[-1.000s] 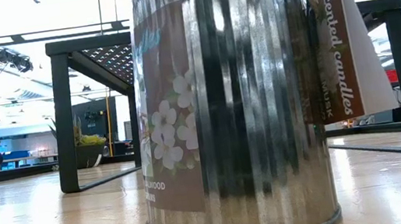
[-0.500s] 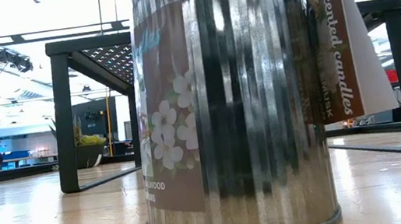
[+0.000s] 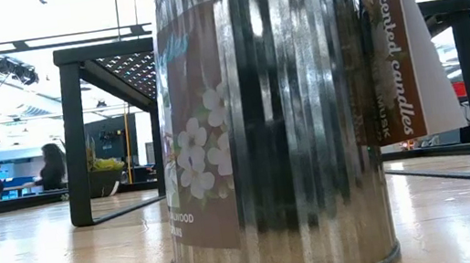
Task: Pick & Place candle stick holders
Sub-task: Put the pink candle holder on the shelf aligned with the pink candle holder
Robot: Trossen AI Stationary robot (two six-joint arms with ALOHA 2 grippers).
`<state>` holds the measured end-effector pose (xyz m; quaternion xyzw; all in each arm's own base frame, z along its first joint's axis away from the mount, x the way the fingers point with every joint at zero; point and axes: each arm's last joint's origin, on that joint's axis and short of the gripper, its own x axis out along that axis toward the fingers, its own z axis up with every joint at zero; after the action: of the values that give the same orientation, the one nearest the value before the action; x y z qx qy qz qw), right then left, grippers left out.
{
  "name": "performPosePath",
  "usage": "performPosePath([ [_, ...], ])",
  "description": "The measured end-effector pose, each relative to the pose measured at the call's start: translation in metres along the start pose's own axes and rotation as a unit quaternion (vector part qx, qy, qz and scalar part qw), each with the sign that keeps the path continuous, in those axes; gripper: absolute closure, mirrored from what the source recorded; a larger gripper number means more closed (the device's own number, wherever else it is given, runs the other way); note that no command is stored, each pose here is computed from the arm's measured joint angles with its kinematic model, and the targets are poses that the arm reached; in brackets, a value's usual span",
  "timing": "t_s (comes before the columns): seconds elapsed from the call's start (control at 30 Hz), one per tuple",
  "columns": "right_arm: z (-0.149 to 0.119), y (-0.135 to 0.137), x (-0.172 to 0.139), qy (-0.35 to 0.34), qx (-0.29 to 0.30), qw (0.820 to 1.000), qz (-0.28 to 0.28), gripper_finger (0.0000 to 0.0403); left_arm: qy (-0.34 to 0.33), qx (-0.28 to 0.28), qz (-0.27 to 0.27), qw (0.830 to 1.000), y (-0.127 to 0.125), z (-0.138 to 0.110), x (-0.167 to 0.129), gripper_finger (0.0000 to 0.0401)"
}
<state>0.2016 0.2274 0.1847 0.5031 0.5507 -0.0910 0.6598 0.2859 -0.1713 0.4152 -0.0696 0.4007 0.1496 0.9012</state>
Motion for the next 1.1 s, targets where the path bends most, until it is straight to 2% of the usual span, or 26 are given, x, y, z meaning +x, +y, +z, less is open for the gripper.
performPosePath([
  [0.03, 0.000, 0.001, -0.001, 0.003, -0.003, 1.000, 0.003, 0.0373, 0.000, 0.000, 0.000, 1.000, 0.000, 0.000, 0.000, 0.0229],
  [0.1, 0.000, 0.002, 0.000, 0.003, -0.006, 1.000, 0.010, 0.0388, 0.000, 0.001, 0.000, 1.000, 0.000, 0.000, 0.000, 0.0229],
  [0.33, 0.004, 0.002, -0.005, 0.014, -0.005, 1.000, 0.008, 0.0394, 0.000, 0.000, 0.001, 1.000, 0.000, 0.000, 0.001, 0.0229],
  [0.57, 0.013, 0.007, -0.033, 0.008, -0.013, 0.999, 0.035, 0.0394, 0.000, -0.002, 0.002, 1.000, 0.001, 0.001, 0.001, 0.0229],
  [0.9, 0.035, 0.019, -0.097, -0.035, -0.053, 0.987, 0.150, 0.0394, 0.003, -0.010, 0.006, 1.000, 0.006, 0.005, 0.005, 0.0229],
  [1.1, 0.052, 0.046, -0.150, -0.110, -0.113, 0.960, 0.231, 0.0394, 0.006, -0.012, 0.004, 1.000, 0.007, 0.006, 0.006, 0.0229],
])
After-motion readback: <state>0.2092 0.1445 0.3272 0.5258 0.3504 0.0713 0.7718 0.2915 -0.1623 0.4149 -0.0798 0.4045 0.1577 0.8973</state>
